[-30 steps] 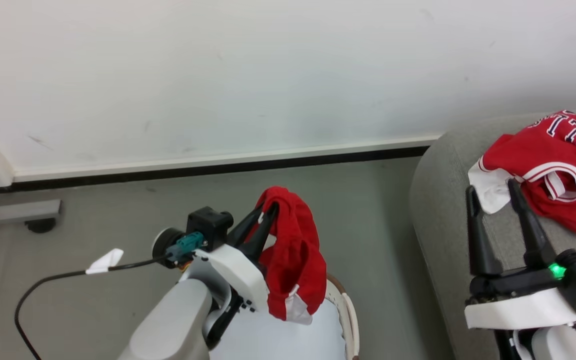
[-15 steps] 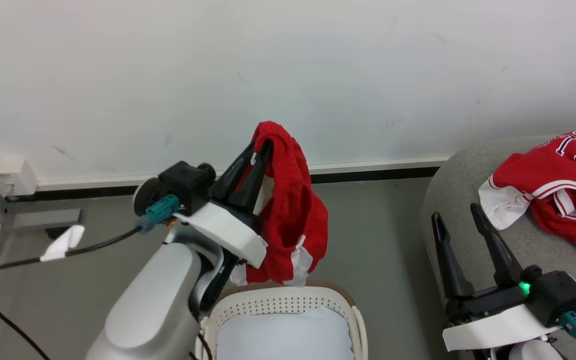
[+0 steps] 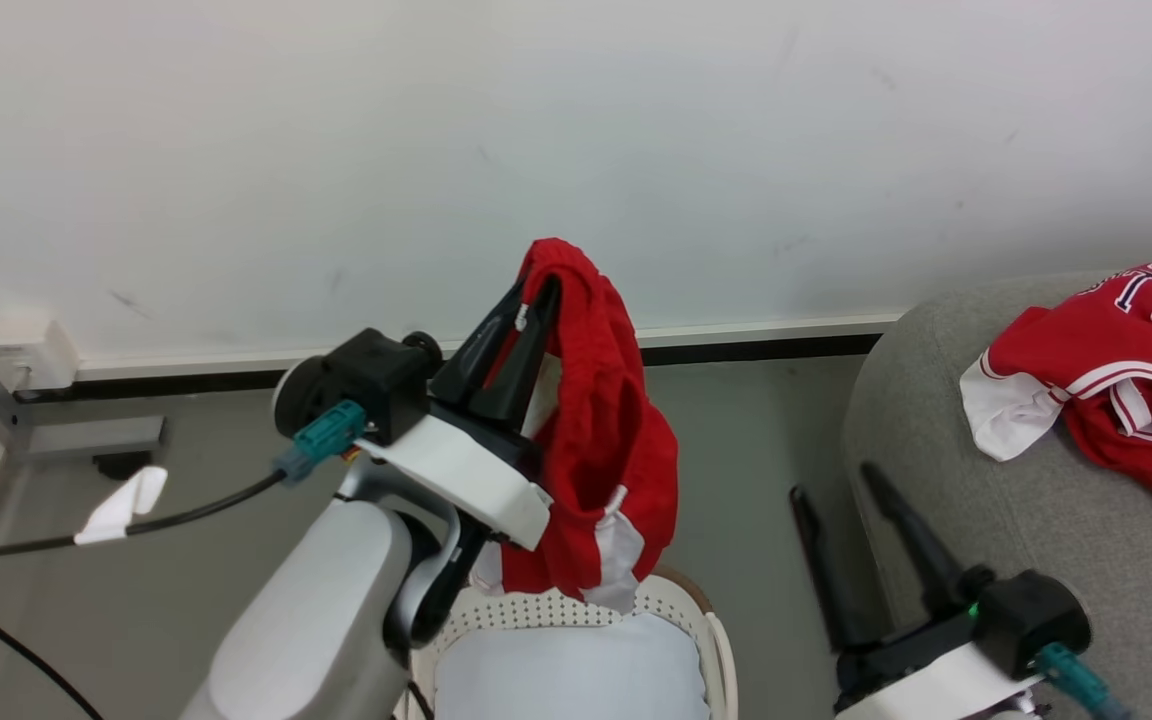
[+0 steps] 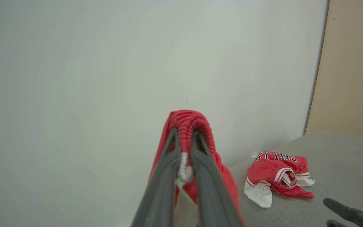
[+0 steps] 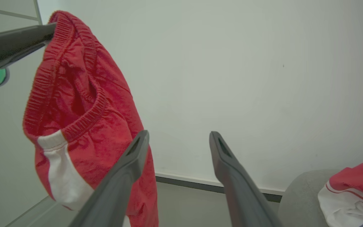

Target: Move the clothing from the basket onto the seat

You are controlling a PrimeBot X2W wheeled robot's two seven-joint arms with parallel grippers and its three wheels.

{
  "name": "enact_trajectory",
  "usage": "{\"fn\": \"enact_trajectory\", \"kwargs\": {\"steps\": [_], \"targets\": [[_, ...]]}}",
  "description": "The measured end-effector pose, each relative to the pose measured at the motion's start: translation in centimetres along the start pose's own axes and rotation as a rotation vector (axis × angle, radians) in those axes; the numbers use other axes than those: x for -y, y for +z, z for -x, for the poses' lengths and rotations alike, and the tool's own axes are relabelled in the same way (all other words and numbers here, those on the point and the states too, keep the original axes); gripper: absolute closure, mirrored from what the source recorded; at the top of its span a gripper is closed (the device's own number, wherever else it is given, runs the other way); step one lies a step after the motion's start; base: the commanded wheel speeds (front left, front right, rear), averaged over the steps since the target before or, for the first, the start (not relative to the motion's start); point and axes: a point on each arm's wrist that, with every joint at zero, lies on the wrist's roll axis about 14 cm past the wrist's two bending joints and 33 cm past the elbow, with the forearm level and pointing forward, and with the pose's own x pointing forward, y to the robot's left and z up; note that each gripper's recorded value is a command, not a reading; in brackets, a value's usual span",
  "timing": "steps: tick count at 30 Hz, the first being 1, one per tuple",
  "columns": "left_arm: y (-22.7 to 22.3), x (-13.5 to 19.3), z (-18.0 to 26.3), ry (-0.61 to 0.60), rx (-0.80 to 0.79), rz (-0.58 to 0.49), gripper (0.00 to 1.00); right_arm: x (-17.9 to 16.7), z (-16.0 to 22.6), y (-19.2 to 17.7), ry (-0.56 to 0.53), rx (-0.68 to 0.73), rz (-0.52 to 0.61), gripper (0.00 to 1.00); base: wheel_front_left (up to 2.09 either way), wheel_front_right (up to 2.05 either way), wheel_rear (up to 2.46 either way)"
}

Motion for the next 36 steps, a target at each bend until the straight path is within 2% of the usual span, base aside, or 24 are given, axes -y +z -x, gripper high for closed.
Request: {"fn": "enact_trajectory", "kwargs": {"steps": [5, 12, 21, 27, 31, 32, 33, 34, 36], "targets": [[0.4, 0.9, 0.3, -0.023, 0.01, 0.01, 1.0, -2.4, 0.4, -3.7, 0.096, -0.124, 0.011, 0.0, 0.0, 0.0, 0.0], [0.8, 2.2, 0.9, -0.047, 0.013, 0.038, 1.0, -5.4, -0.2, -7.0, 0.234, -0.242, 0.05, 0.0, 0.0, 0.0, 0.0], [1.2, 5.1, 2.1, -0.121, 0.004, 0.068, 1.0, -6.3, -1.9, -9.1, 0.298, -0.319, 0.111, 0.0, 0.0, 0.0, 0.0], [0.8, 5.9, 3.3, -0.132, -0.021, 0.075, 1.0, -8.6, -2.8, -9.9, 0.373, -0.348, 0.104, 0.0, 0.0, 0.0, 0.0], [0.9, 5.8, 3.9, -0.122, -0.027, 0.08, 1.0, -9.5, -3.6, -9.8, 0.385, -0.343, 0.077, 0.0, 0.0, 0.0, 0.0], [0.9, 5.7, 4.0, -0.118, -0.028, 0.081, 1.0, -9.7, -3.7, -9.8, 0.388, -0.344, 0.073, 0.18, 0.0, 0.0, 0.0], [0.9, 5.6, 4.1, -0.113, -0.029, 0.081, 1.0, -9.9, -3.9, -9.8, 0.391, -0.342, 0.069, 0.87, 0.0, 0.0, 0.0], [0.9, 5.4, 4.2, -0.108, -0.029, 0.079, 1.0, -10.1, -4.0, -9.7, 0.391, -0.339, 0.06, 1.0, 0.0, 0.0, 0.0], [0.9, 5.1, 4.3, -0.097, -0.031, 0.076, 1.0, -10.4, -4.1, -9.7, 0.397, -0.338, 0.055, 1.0, 0.0, 0.0, 0.0]]}}
